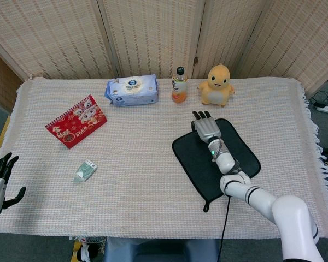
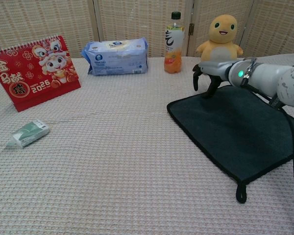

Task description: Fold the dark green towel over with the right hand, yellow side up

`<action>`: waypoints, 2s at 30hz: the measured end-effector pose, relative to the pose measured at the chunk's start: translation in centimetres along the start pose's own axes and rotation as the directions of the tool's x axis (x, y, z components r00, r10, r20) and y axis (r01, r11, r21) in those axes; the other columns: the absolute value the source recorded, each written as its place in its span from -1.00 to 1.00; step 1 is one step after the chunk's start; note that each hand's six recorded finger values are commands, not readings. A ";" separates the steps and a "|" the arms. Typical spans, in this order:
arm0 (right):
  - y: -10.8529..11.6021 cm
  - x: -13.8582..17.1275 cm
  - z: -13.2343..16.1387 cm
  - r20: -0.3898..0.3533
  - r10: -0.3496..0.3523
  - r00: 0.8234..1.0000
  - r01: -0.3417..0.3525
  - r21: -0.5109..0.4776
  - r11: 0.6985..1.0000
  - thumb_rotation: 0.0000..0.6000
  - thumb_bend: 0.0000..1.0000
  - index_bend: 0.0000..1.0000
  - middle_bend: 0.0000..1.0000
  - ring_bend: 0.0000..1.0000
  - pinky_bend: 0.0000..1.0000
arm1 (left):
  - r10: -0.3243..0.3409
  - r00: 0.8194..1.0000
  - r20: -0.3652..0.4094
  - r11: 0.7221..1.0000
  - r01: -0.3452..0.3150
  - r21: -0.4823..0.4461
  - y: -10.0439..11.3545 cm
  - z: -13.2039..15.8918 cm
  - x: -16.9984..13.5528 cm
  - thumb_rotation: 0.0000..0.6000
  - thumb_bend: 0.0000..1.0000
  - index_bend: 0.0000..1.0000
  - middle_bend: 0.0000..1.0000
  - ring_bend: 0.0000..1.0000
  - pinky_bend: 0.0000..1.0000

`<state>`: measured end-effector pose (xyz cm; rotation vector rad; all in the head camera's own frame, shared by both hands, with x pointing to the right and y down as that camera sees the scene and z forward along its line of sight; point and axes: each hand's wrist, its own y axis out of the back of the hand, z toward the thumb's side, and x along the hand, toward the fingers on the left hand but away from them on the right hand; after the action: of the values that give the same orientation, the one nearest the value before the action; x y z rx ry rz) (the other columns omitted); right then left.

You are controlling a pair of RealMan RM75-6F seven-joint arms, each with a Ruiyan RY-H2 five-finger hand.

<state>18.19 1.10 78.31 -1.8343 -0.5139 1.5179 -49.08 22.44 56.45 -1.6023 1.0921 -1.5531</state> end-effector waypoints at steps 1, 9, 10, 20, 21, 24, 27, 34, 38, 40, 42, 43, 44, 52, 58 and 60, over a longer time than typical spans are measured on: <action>-0.1 -0.2 0.1 0.005 0.002 1.000 -0.002 -0.005 1.000 1.00 -0.11 -0.12 -0.85 -0.94 -1.00 | 0.000 1.000 0.000 1.000 0.000 -0.001 0.0 0.0 0.0 1.00 -0.15 -1.00 -1.00 -1.00 -1.00; -0.5 -1.8 1.5 0.017 0.020 1.000 -0.019 -0.044 0.999 1.00 -0.11 -0.12 -0.84 -0.93 -1.00 | -0.004 1.000 -0.004 1.000 0.004 -0.008 0.1 -0.2 0.1 1.00 -0.14 -1.00 -1.00 -1.00 -1.00; -0.6 -1.9 1.7 0.016 0.021 1.000 -0.020 -0.042 0.999 1.00 -0.11 -0.12 -0.84 -0.92 -1.00 | -0.003 1.000 -0.005 1.000 0.003 -0.009 0.2 -0.3 0.1 1.00 -0.14 -1.00 -1.00 -1.00 -1.00; -1.1 -2.8 2.6 0.026 0.039 0.999 -0.039 -0.021 0.999 1.00 -0.11 -0.12 -0.84 -0.93 -1.00 | -0.003 1.000 -0.014 1.000 0.003 -0.013 0.3 -0.7 0.2 1.00 -0.14 -1.00 -1.00 -1.00 -1.00; -1.2 -2.8 2.5 0.028 0.042 0.999 -0.041 -0.019 0.999 1.00 -0.11 -0.12 -0.84 -0.93 -1.00 | -0.003 1.000 -0.014 1.000 0.003 -0.012 0.2 -0.7 0.2 1.00 -0.14 -1.00 -1.00 -1.00 -1.00; -1.4 -2.9 2.3 0.033 0.047 0.998 -0.047 -0.010 0.999 1.00 -0.11 -0.12 -0.84 -0.92 -1.00 | -0.005 1.000 -0.014 1.000 0.005 -0.011 0.2 -0.7 0.3 1.00 -0.14 -1.00 -1.00 -1.00 -1.00; -1.5 -2.9 2.0 0.037 0.053 0.998 -0.053 -0.004 0.999 1.00 -0.11 -0.10 -0.83 -0.89 -1.00 | -0.007 1.000 -0.014 1.000 0.007 -0.009 0.1 -0.6 0.3 1.00 -0.14 -1.00 -1.00 -1.00 -1.00; -1.2 -2.7 1.3 0.038 0.035 0.999 -0.035 0.005 0.999 1.00 -0.11 0.10 -0.73 -0.83 -1.00 | -0.009 1.000 -0.011 1.000 0.009 -0.006 0.0 -0.5 0.3 1.00 -0.13 -1.00 -1.00 -1.00 -1.00; -1.1 -2.4 0.6 0.040 0.024 0.999 -0.025 0.013 1.000 1.00 -0.11 0.19 -0.68 -0.80 -1.00 | -0.013 1.000 -0.006 1.000 0.013 -0.004 -0.1 -0.4 0.3 1.00 -0.13 -1.00 -1.00 -1.00 -1.00; -1.1 -2.3 0.5 0.040 0.021 0.999 -0.022 0.013 1.000 1.00 -0.11 0.21 -0.66 -0.79 -1.00 | -0.013 1.000 -0.002 1.000 0.013 -0.004 -0.2 -0.3 0.3 1.00 -0.13 -1.00 -1.00 -1.00 -1.00; -1.0 -2.2 0.3 0.039 0.016 0.999 -0.016 0.011 1.000 1.00 -0.11 0.23 -0.65 -0.78 -1.00 | -0.011 1.000 0.003 1.000 0.011 -0.005 -0.1 -0.2 0.3 1.00 -0.12 -1.00 -1.00 -1.00 -1.00; -1.0 -2.2 0.3 0.039 0.014 0.999 -0.014 0.010 1.000 1.00 -0.11 0.24 -0.64 -0.78 -1.00 | -0.010 1.000 0.004 1.000 0.010 -0.006 -0.1 -0.2 0.2 1.00 -0.12 -1.00 -1.00 -1.00 -1.00; -1.0 -2.1 0.2 0.038 0.011 0.999 -0.012 0.009 1.000 1.00 -0.11 0.24 -0.64 -0.78 -1.00 | -0.009 1.000 0.006 1.000 0.009 -0.006 -0.1 -0.2 0.2 1.00 -0.12 -1.00 -1.00 -1.00 -1.00; -1.1 -1.1 0.0 0.002 -0.005 1.000 0.005 0.009 1.000 1.00 -0.11 0.25 -0.64 -0.78 -1.00 | -0.001 1.000 0.020 1.000 0.002 -0.012 0.1 0.2 0.0 1.00 -0.11 -1.00 -1.00 -1.00 -1.00; -1.4 1.4 -0.5 -0.063 -0.010 0.998 0.011 0.008 1.000 1.00 -0.11 0.25 -0.64 -0.78 -1.00 | -0.001 0.999 0.034 1.000 0.002 -0.012 0.1 0.6 -0.2 1.00 -0.11 -1.00 -1.00 -1.00 -1.00; -1.5 2.9 -0.8 -0.089 -0.008 0.996 0.009 0.009 1.000 1.00 -0.10 0.25 -0.64 -0.78 -1.00 | -0.001 0.999 0.038 1.000 0.002 -0.012 0.1 0.7 -0.3 1.00 -0.11 -1.00 -1.00 -1.00 -1.00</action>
<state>19.85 3.88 77.46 -1.8801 -0.4706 1.4235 -48.37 22.58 56.14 -1.6343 1.0820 -1.5136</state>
